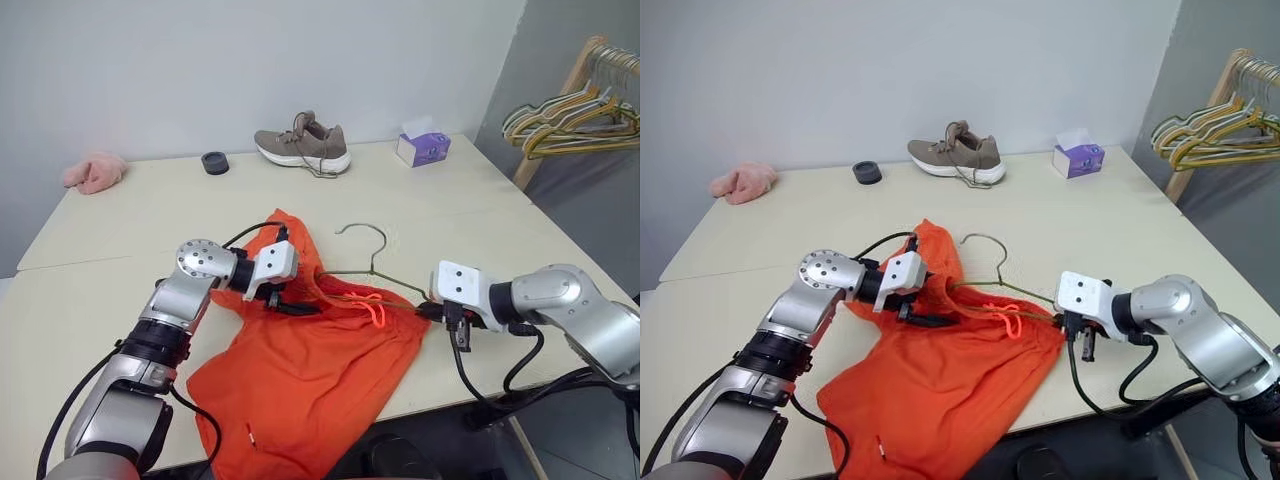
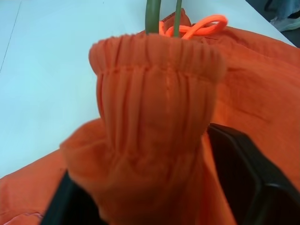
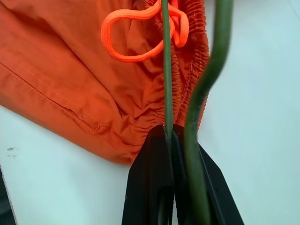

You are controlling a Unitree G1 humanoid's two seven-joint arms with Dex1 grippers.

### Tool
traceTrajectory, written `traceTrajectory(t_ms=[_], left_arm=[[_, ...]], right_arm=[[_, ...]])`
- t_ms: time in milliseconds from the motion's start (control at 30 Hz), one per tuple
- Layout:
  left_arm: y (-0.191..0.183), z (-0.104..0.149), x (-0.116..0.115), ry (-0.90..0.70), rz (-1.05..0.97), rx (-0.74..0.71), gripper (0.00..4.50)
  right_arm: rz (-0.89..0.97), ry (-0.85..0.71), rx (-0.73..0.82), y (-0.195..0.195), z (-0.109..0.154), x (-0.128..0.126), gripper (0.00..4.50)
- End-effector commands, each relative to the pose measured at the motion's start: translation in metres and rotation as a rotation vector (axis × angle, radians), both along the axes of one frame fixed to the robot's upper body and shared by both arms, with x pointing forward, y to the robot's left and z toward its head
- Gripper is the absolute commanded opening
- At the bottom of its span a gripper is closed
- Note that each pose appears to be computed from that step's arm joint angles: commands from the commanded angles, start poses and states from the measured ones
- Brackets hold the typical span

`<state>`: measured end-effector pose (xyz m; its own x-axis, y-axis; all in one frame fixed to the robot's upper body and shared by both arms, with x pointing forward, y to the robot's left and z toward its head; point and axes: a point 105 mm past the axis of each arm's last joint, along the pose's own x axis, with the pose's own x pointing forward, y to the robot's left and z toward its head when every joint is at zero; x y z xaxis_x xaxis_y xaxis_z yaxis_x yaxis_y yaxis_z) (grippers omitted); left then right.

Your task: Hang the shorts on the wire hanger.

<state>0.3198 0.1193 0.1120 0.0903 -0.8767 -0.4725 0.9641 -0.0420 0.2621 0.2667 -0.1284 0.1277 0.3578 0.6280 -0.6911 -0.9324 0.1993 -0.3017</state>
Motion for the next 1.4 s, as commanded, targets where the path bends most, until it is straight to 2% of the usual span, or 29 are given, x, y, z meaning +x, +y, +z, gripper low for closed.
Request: traceTrajectory(t_ms=[33, 233, 333, 467, 533, 667, 800, 900, 1033, 1267, 1400], left_arm=[[-0.002, 0.002, -0.002, -0.013, -0.023, -0.017, 1.77], [0.000, -0.002, -0.003, 0.004, -0.025, -0.019, 0.01], [0.001, -0.002, -0.002, 0.010, -0.024, -0.019, 0.01], [0.002, -0.003, -0.001, 0.014, -0.018, -0.023, 0.00], [0.002, -0.003, -0.001, 0.015, -0.011, -0.024, 0.00], [0.005, -0.002, 0.002, 0.012, 0.018, -0.034, 0.00], [0.006, 0.002, 0.005, 0.014, 0.052, -0.066, 0.00], [0.006, 0.005, 0.006, 0.015, 0.063, -0.074, 0.00], [0.005, 0.009, 0.007, 0.011, 0.070, -0.080, 0.00], [0.002, 0.014, 0.008, 0.009, 0.078, -0.093, 0.00], [-0.001, 0.017, 0.009, 0.002, 0.080, -0.101, 0.00]], right_arm=[[0.063, -0.086, 0.019, 0.010, 0.022, 0.000, 0.00], [0.121, -0.122, -0.015, 0.009, 0.020, 0.001, 0.00], [0.128, -0.117, -0.034, 0.005, 0.017, 0.001, 0.00], [0.112, -0.135, -0.078, -0.008, 0.015, 0.005, 0.99], [0.071, -0.141, -0.101, -0.020, 0.014, 0.010, 1.71], [-0.109, -0.133, -0.168, -0.069, 0.011, 0.021, 3.13], [-0.274, -0.014, -0.039, -0.082, 0.000, 0.013, 4.47], [-0.348, 0.101, 0.092, -0.071, -0.011, 0.003, 4.47], [-0.550, 0.288, 0.339, -0.046, -0.032, -0.005, 4.47], [-0.639, 0.466, 0.452, -0.019, -0.053, -0.019, 4.47], [-0.672, 0.509, 0.514, 0.000, -0.062, -0.013, 4.47]])
